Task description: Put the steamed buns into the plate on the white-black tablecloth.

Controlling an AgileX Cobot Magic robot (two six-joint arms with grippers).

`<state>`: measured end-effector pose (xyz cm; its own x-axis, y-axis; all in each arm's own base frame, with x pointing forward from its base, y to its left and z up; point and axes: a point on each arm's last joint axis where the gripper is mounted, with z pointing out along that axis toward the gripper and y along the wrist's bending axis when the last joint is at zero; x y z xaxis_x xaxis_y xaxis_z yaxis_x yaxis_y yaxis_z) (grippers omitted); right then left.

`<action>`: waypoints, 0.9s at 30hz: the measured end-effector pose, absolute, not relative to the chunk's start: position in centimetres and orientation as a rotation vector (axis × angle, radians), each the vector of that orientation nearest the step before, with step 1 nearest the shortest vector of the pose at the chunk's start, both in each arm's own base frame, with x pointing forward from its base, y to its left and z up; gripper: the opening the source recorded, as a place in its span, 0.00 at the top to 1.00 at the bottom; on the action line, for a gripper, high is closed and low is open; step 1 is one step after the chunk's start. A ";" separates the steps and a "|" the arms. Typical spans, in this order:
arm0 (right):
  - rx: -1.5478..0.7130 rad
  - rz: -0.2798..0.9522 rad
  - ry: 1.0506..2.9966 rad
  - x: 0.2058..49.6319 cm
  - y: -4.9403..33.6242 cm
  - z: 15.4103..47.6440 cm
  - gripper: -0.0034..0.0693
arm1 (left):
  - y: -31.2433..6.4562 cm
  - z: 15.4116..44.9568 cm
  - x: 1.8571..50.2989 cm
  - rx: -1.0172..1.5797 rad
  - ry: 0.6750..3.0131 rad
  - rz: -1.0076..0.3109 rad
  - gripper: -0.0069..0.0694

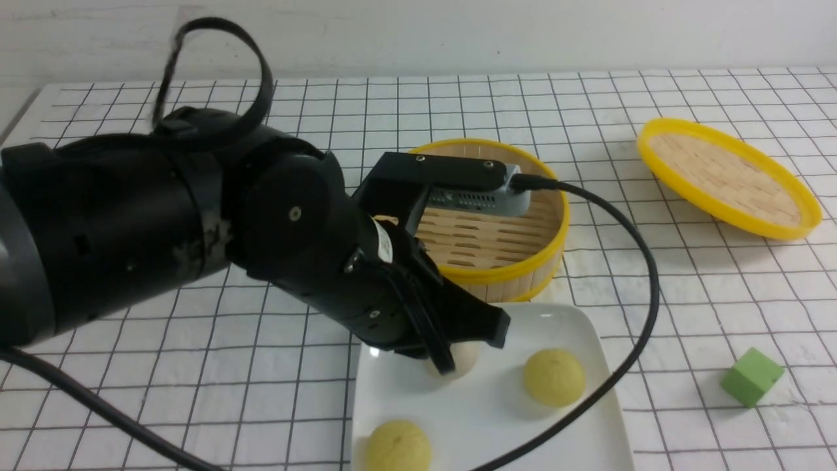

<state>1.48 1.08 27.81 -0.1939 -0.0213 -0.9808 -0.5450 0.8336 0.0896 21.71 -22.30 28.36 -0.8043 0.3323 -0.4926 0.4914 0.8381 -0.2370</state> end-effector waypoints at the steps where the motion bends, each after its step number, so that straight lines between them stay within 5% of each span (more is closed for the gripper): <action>1: -0.442 0.499 1.715 1.5 1.1 27.8 0.97 | -22.3 28.3 21.7 0.615 2.580 -0.488 0.91; 21: -0.441 0.500 1.706 1.6 1.1 27.7 0.95 | -21.5 27.9 21.4 0.634 2.660 -0.390 0.88; 27: -0.375 0.457 1.683 3.1 1.8 25.0 0.95 | -20.9 27.9 20.9 0.662 2.706 -0.325 0.88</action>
<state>3.11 1.85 25.04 -0.1574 0.0102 -0.9875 -0.4906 0.8670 0.0872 20.93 -20.88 27.89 -0.8356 0.4041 -0.3722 0.4807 0.8657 -0.1393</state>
